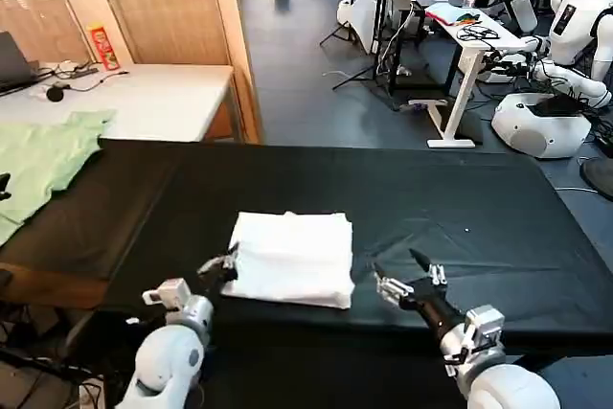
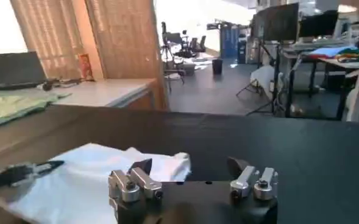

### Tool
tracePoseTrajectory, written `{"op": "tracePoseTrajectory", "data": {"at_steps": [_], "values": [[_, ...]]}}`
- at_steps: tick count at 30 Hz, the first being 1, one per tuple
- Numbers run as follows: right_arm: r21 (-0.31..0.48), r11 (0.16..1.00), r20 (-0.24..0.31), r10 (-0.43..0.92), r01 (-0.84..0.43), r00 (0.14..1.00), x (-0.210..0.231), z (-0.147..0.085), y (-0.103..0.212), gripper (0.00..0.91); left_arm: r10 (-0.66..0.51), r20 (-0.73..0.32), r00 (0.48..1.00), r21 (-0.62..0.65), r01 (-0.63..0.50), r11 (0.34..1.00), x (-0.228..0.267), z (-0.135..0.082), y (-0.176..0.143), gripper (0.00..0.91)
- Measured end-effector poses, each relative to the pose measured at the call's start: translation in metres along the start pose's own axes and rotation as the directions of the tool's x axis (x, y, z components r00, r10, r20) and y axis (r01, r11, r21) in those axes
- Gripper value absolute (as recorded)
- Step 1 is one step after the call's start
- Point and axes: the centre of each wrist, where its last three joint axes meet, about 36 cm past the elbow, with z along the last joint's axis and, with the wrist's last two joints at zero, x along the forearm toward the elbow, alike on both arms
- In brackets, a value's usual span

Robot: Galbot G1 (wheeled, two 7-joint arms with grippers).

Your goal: Fold and organize the clothes.

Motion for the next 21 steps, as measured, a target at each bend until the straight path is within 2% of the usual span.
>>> {"op": "tracePoseTrajectory", "data": {"at_steps": [7, 13, 17, 21], "values": [[0.017, 0.999, -0.017, 0.049, -0.049, 0.999, -0.009, 0.011, -0.004, 0.878, -0.088, 0.057, 0.995, -0.283, 0.100, 0.954, 0.020, -0.043, 0.059, 0.000], [0.005, 0.998, -0.020, 0.056, -0.056, 0.998, -0.020, 0.017, -0.001, 0.878, -0.157, 0.142, 0.977, -0.491, 0.207, 0.846, 0.044, -0.099, 0.110, 0.000], [0.001, 0.998, -0.025, 0.059, -0.059, 0.998, -0.024, 0.022, 0.002, 0.878, -0.159, 0.206, 0.966, -0.558, 0.249, 0.792, 0.062, -0.131, 0.106, 0.000], [0.003, 0.998, -0.040, 0.059, -0.059, 0.997, -0.024, 0.028, 0.005, 0.878, -0.097, 0.239, 0.966, -0.564, 0.220, 0.796, 0.076, -0.142, 0.072, 0.000]]}}
